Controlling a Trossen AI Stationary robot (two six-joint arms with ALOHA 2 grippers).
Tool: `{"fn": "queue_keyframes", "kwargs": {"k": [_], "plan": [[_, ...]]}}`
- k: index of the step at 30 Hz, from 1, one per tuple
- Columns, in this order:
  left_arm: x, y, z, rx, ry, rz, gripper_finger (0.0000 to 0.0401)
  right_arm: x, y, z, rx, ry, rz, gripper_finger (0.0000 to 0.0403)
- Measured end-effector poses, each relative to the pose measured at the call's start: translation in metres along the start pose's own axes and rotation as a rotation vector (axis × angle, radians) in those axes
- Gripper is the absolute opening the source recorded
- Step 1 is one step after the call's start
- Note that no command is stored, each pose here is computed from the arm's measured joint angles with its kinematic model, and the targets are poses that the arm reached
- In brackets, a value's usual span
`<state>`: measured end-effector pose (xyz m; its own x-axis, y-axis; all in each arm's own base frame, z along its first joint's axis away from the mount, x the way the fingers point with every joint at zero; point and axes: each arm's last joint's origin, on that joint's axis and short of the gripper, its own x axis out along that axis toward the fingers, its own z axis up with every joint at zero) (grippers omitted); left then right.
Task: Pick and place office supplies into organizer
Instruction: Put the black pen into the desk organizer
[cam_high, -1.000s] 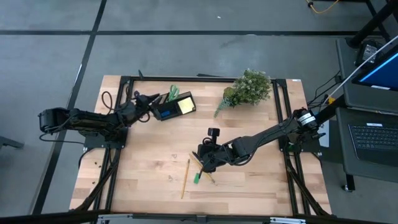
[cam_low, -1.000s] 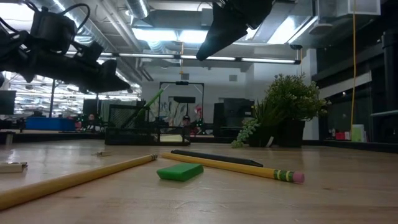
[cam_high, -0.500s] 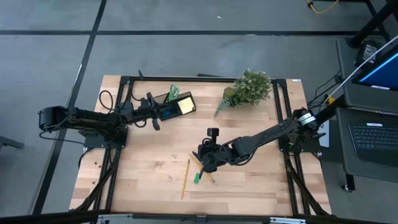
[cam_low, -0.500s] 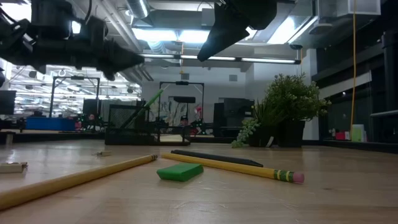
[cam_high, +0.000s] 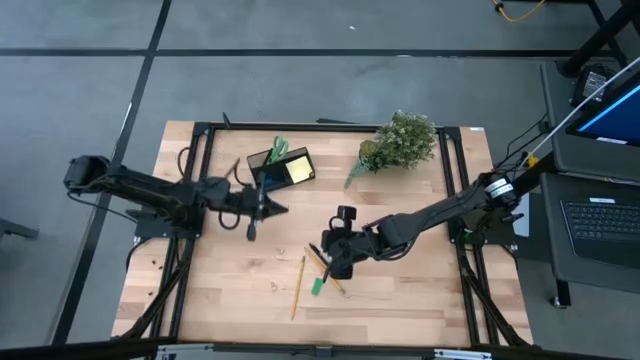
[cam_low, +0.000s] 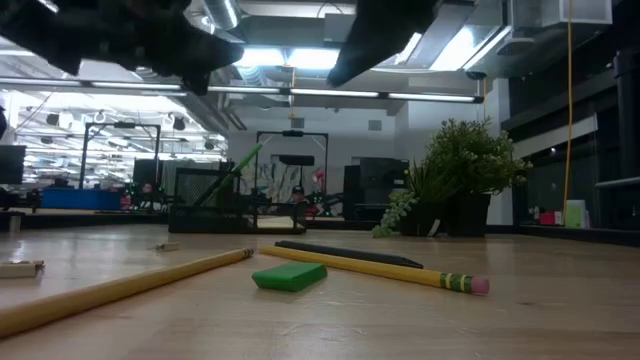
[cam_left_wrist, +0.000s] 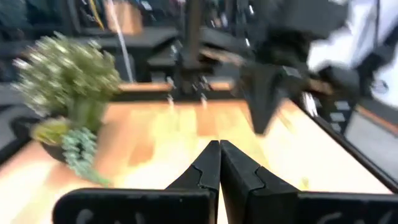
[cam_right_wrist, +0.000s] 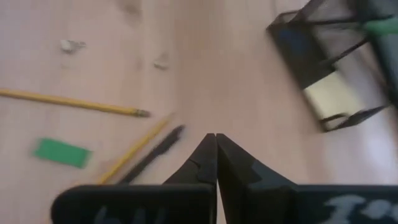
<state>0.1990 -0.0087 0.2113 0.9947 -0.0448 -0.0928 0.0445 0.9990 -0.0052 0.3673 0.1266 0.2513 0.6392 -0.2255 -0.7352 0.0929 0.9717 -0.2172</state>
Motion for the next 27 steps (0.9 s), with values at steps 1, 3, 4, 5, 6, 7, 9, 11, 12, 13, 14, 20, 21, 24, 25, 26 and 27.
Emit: {"fn": "queue_keyframes", "kwargs": {"k": [1, 3, 4, 5, 6, 7, 9, 11, 12, 13, 14, 20, 21, 24, 25, 26, 27], "plan": [[0.001, -0.005, 0.001, 0.003, 0.021, -0.018, 0.0002, -0.002, -0.001, 0.0, 0.031, 0.01, 0.032, 0.0006], [0.001, -0.016, 0.003, 0.01, 0.042, -0.061, 0.0002, -0.005, -0.002, 0.001, 0.091, 0.026, 0.093, 0.0006], [0.001, -0.022, 0.002, 0.014, 0.048, -0.082, 0.0002, -0.006, -0.003, 0.001, 0.115, 0.031, 0.122, 0.0006], [0.0, -0.027, 0.002, 0.017, 0.051, -0.109, 0.0001, -0.006, -0.002, 0.001, 0.127, 0.039, 0.146, 0.0006], [-0.001, -0.033, 0.002, 0.017, 0.051, -0.136, 0.0001, -0.007, -0.002, 0.001, 0.137, 0.047, 0.164, 0.0006], [-0.001, -0.038, 0.001, 0.019, 0.05, -0.154, 0.0002, -0.007, -0.001, 0.001, 0.14, 0.049, 0.178, 0.0006], [-0.003, -0.046, 0.0, 0.022, 0.067, -0.159, 0.0002, -0.007, -0.001, 0.001, 0.14, 0.049, 0.182, 0.0006], [-0.006, -0.053, -0.004, 0.01, 0.103, -0.116, 0.0001, -0.007, -0.001, 0.001, 0.142, 0.048, 0.183, 0.0006], [-0.007, -0.056, -0.007, 0.002, 0.125, -0.091, 0.0001, -0.007, -0.001, 0.001, 0.146, 0.048, 0.183, 0.0006], [-0.009, -0.059, -0.01, -0.005, 0.152, -0.068, 0.0001, -0.007, -0.001, 0.001, 0.159, 0.049, 0.183, 0.0006], [-0.01, -0.061, -0.013, -0.011, 0.179, -0.049, 0.0002, -0.007, -0.001, 0.001, 0.168, 0.051, 0.182, 0.0006], [-0.019, -0.078, -0.018, -0.025, 0.217, -0.023, 0.0002, 0.013, 0.007, -0.006, 0.184, 0.1, 0.169, 0.0006], [-0.02, -0.081, -0.018, -0.021, 0.216, -0.032, 0.0002, 0.018, 0.009, -0.008, 0.187, 0.115, 0.17, 0.0007], [-0.024, -0.087, -0.019, -0.012, 0.213, -0.051, 0.0002, 0.03, 0.013, -0.013, 0.219, 0.15, 0.164, 0.0007], [-0.024, -0.088, -0.019, -0.009, 0.212, -0.053, 0.0001, 0.033, 0.013, -0.014, 0.233, 0.163, 0.161, 0.0008], [-0.025, -0.09, -0.019, -0.007, 0.212, -0.055, 0.0001, 0.037, 0.014, -0.016, 0.238, 0.177, 0.159, 0.001], [-0.026, -0.091, -0.019, -0.004, 0.21, -0.055, 0.0002, 0.04, 0.015, -0.017, 0.239, 0.186, 0.159, 0.0013]]}}
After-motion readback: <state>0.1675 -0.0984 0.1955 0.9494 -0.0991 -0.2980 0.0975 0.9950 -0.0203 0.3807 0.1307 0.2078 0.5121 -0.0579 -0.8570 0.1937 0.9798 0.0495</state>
